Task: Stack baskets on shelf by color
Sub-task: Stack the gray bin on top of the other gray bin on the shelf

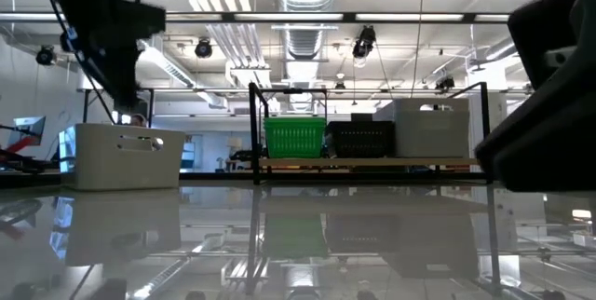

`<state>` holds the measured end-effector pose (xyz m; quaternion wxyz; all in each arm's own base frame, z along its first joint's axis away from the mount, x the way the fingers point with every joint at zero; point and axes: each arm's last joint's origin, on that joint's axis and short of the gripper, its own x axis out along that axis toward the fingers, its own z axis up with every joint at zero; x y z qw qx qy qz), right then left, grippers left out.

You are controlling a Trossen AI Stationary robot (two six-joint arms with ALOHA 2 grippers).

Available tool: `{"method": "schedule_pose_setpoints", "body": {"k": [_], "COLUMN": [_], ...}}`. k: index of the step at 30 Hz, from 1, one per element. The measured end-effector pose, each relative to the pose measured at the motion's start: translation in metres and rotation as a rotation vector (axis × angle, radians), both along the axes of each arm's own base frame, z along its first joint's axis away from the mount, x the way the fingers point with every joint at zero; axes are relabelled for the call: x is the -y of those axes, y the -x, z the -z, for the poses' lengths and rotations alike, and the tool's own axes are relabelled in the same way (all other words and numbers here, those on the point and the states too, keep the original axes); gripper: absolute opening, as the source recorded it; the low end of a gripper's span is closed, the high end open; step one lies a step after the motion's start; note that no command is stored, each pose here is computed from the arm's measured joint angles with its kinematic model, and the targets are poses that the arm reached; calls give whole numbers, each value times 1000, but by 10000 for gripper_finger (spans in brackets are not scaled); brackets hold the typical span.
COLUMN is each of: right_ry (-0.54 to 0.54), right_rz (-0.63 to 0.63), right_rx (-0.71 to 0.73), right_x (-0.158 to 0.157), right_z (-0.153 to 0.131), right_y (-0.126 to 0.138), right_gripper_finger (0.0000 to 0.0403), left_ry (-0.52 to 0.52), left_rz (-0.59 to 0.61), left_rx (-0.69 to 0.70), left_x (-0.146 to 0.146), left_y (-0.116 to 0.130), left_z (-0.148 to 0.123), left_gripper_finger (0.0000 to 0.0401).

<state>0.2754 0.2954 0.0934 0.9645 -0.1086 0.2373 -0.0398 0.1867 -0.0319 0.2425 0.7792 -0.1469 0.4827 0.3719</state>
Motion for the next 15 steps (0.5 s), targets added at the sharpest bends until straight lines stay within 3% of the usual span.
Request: {"method": "schedule_pose_setpoints", "body": {"k": [7,15], "right_ry": [69,72], "right_rz": [-49,-48], "right_rx": [14,12], "right_x": [-13,-10], "right_z": [-7,-14], "right_y": [-10,-9], "right_gripper_finger": [32,32], "left_ry": [51,85], "left_rz": [-81,-43], "left_rx": [-79,-38], "left_x": [-18,-16], "left_y": [4,-2], "left_z": [24,20], "left_gripper_finger": [263,276]}}
